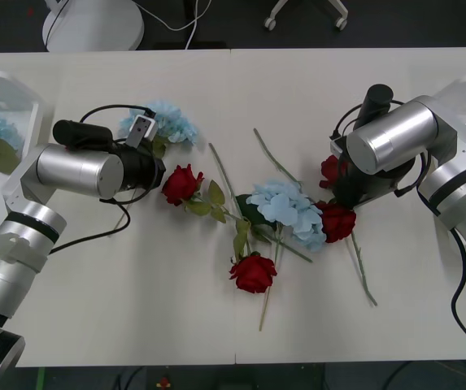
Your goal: Put the red flowers into the right box and the blue flowers into the left box
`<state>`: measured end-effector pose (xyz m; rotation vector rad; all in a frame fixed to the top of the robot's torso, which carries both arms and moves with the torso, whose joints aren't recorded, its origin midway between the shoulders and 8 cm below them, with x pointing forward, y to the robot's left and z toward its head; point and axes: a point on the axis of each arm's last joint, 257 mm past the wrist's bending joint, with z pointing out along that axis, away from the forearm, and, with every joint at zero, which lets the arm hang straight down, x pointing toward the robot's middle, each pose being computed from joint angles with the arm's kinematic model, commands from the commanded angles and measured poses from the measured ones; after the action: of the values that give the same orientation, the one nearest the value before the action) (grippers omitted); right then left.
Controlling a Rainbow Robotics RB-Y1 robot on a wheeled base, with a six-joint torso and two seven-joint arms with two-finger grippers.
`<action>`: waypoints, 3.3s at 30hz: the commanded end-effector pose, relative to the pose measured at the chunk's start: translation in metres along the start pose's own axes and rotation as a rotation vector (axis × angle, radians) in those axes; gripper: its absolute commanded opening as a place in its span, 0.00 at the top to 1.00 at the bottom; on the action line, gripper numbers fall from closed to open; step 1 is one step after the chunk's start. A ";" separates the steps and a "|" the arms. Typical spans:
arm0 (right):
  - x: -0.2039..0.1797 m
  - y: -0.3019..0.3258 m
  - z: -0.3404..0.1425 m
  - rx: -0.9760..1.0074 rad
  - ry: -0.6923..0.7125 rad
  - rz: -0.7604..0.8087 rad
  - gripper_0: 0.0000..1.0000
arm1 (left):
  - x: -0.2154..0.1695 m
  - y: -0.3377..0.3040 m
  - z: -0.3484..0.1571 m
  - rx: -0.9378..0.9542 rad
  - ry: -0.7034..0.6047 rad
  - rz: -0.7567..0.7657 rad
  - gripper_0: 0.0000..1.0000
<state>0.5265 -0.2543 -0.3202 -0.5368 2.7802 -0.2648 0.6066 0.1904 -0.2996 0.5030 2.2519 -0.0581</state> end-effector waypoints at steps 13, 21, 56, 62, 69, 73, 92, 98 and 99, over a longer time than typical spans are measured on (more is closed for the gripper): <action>-0.020 0.006 -0.009 -0.003 -0.063 0.049 1.00 | -0.082 0.152 -0.143 -0.125 -0.201 -0.345 1.00; -0.073 -0.032 -0.067 -0.064 -0.188 0.168 1.00 | -0.043 0.288 -0.232 -0.393 -0.256 -0.459 1.00; -0.012 -0.377 -0.124 0.727 -0.145 0.030 1.00 | 0.171 0.351 -0.264 -0.769 0.172 -0.313 1.00; 0.010 -0.372 -0.087 0.701 -0.104 0.036 1.00 | 0.176 0.333 -0.251 -0.677 0.165 -0.382 0.90; 0.025 -0.367 -0.064 0.690 -0.106 0.018 1.00 | 0.180 0.317 -0.247 -0.574 0.145 -0.485 0.31; 0.024 -0.366 -0.063 0.684 -0.109 0.024 0.72 | 0.164 0.304 -0.252 -0.506 0.114 -0.510 0.13; -0.055 -0.272 -0.115 0.252 -0.321 0.226 0.29 | 0.022 0.105 -0.275 -0.244 0.041 -0.660 0.10; -0.083 -0.193 -0.134 0.069 -0.345 0.307 0.29 | 0.003 0.038 -0.231 -0.139 0.013 -0.955 0.03; -0.087 -0.181 -0.135 0.044 -0.349 0.334 0.29 | 0.003 0.031 -0.225 -0.133 0.016 -0.964 0.03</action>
<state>0.6223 -0.3795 -0.1482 -0.1702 2.4855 -0.1791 0.4432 0.2811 -0.1665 -0.9386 2.2859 -0.4538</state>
